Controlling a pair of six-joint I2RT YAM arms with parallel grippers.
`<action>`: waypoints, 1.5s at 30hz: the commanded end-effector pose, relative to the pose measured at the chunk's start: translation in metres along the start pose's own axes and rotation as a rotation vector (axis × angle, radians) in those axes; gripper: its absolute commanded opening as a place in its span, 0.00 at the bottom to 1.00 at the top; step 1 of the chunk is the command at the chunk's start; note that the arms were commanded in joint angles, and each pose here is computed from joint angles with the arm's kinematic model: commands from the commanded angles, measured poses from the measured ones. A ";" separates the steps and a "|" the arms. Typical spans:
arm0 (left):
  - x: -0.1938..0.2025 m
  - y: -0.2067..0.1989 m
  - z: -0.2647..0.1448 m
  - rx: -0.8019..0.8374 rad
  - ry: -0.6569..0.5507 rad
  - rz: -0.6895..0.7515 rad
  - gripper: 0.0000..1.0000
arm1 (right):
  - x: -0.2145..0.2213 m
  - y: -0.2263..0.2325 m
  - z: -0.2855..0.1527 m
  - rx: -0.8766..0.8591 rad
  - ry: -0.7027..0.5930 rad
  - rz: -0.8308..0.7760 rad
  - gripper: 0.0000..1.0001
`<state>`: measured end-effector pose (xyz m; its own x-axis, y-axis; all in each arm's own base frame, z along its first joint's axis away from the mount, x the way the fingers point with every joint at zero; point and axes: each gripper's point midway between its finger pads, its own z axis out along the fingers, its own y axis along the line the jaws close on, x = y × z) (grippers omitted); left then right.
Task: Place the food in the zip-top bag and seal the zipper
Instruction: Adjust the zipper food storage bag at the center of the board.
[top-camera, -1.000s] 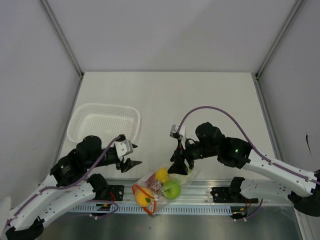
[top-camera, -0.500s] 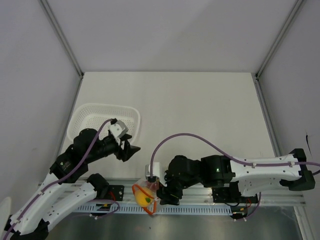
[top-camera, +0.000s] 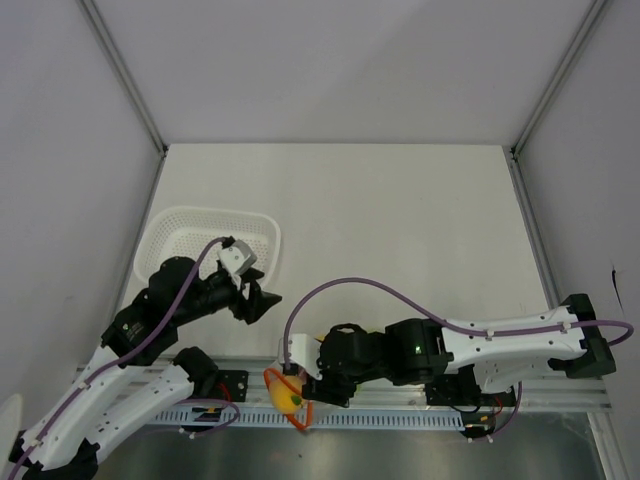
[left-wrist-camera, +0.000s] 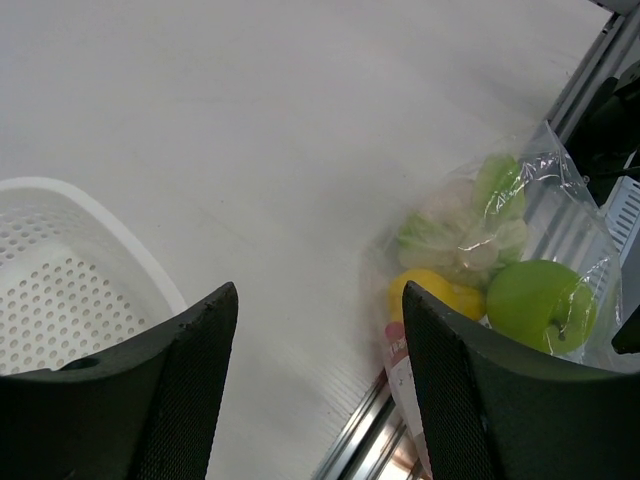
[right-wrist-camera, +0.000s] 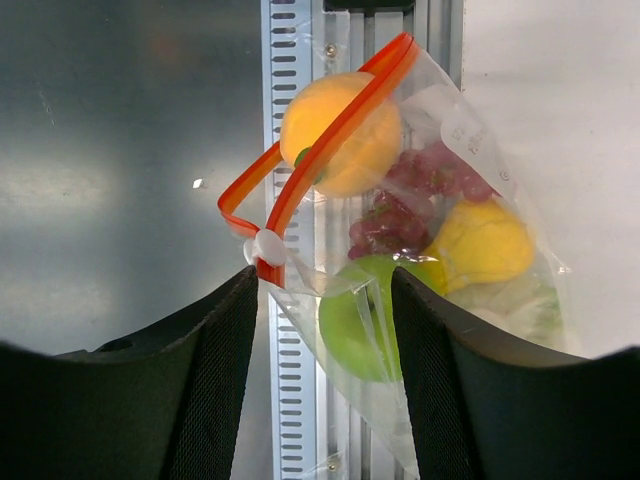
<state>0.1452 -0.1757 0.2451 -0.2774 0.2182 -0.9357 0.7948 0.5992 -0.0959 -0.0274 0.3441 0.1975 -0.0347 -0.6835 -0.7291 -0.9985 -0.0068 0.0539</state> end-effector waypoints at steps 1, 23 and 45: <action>-0.004 -0.001 0.000 0.007 -0.023 -0.018 0.70 | -0.021 0.000 -0.005 0.020 -0.046 -0.041 0.58; 0.003 0.002 0.001 0.004 -0.013 -0.030 0.71 | -0.024 0.027 -0.015 -0.052 -0.066 -0.035 0.55; 0.004 0.003 -0.002 0.004 -0.021 -0.035 0.73 | -0.018 0.036 0.025 -0.086 -0.010 -0.055 0.21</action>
<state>0.1464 -0.1702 0.2379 -0.2936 0.2046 -0.9338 0.7837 0.6108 -0.1126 -0.0614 0.3620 0.1841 0.0113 -0.7074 -0.7067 -0.9912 -0.1013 0.0855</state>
